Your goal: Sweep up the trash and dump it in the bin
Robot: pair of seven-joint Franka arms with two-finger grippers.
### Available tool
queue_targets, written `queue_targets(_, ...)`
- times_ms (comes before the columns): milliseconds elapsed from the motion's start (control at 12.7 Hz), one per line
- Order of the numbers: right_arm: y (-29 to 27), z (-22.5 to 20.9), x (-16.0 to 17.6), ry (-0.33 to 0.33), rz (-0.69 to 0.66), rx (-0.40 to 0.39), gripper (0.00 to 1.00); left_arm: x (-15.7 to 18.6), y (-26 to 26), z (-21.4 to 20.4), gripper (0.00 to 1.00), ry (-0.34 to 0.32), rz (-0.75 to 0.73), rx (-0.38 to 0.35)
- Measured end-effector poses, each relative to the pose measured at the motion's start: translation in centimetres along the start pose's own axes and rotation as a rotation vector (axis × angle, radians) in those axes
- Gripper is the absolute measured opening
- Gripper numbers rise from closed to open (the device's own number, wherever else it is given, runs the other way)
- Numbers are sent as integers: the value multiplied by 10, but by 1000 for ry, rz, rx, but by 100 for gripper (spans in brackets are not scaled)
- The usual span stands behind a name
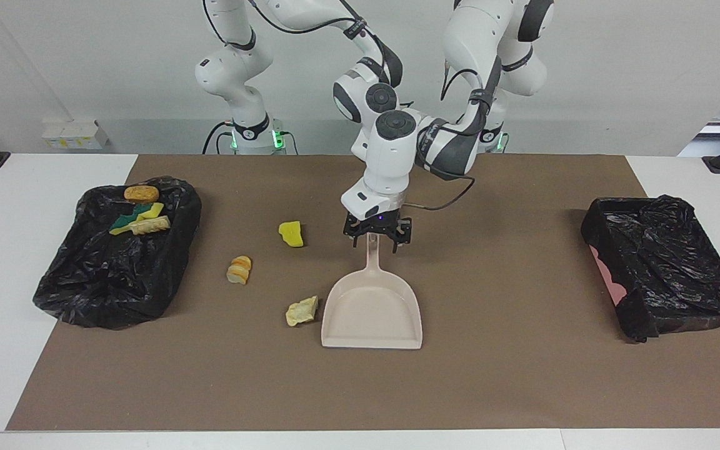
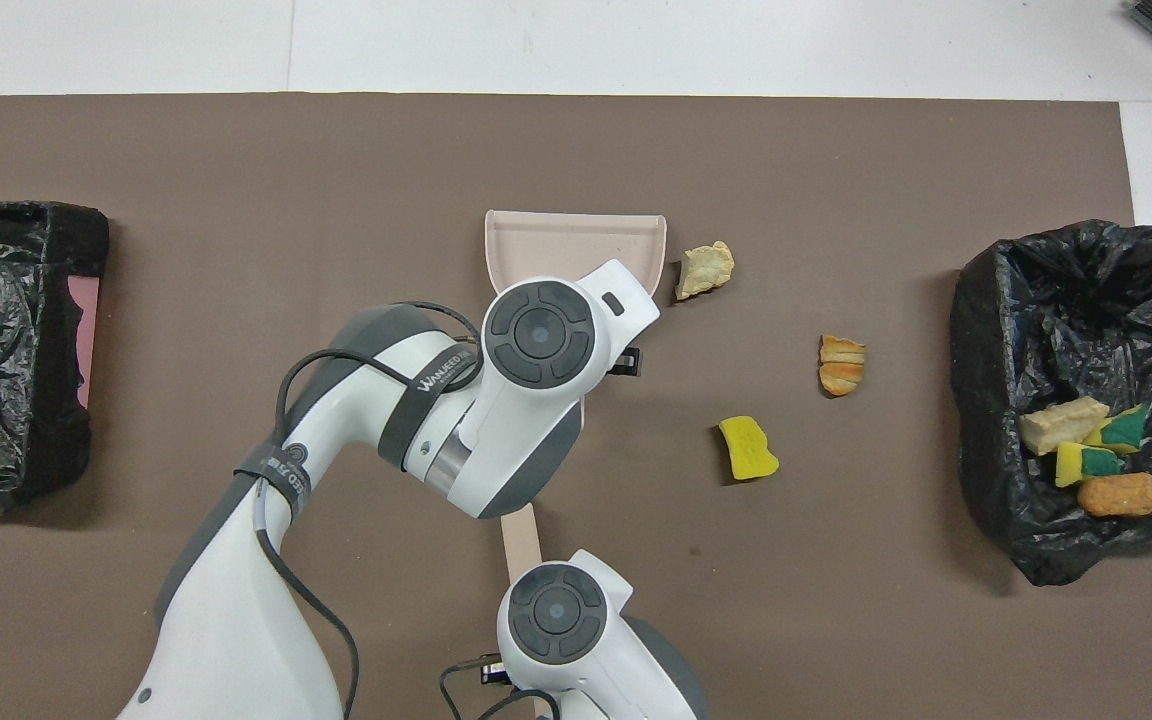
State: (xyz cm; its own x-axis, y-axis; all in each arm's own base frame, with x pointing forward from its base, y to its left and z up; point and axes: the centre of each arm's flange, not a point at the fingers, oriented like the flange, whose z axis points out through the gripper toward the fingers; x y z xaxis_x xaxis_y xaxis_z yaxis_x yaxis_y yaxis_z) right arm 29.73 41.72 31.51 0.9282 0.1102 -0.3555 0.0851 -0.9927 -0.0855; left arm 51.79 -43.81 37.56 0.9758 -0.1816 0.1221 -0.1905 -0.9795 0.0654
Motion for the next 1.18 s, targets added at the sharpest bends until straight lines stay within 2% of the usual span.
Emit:
queue_targets(158,-1,2,-4,-14,17,-11,46,-7,0,17,100,-17,-6,10)
queue_targets(237,-2,2,-6,-20,23,-16,46,-7,-1,18,96,-20,-7,12)
queue_targets(316,-2,2,-6,-20,26,-16,45,-7,-2,19,96,-20,-8,13)
queue_targets(395,-2,1,-6,-19,27,-16,44,-7,-2,19,85,-21,-9,14)
queue_targets(473,-3,0,-6,-17,27,-12,32,-8,-2,20,69,-22,-9,15)
queue_targets(552,-2,-4,-5,-13,33,-7,26,-8,-3,21,58,-24,-9,16)
queue_targets(631,1,-10,-2,-15,41,-2,26,-9,-3,21,41,-25,-9,16)
queue_targets(710,7,-21,3,-22,56,3,26,-8,-4,21,31,-24,-10,16)
queue_targets(947,50,-73,22,-56,134,25,26,1,-17,5,31,0,-16,14)
queue_targets(1026,71,-88,28,-61,143,12,26,8,-30,-9,31,11,5,13)
queue_targets(1184,114,-111,41,-66,162,-42,26,18,-66,-40,31,-8,108,27)
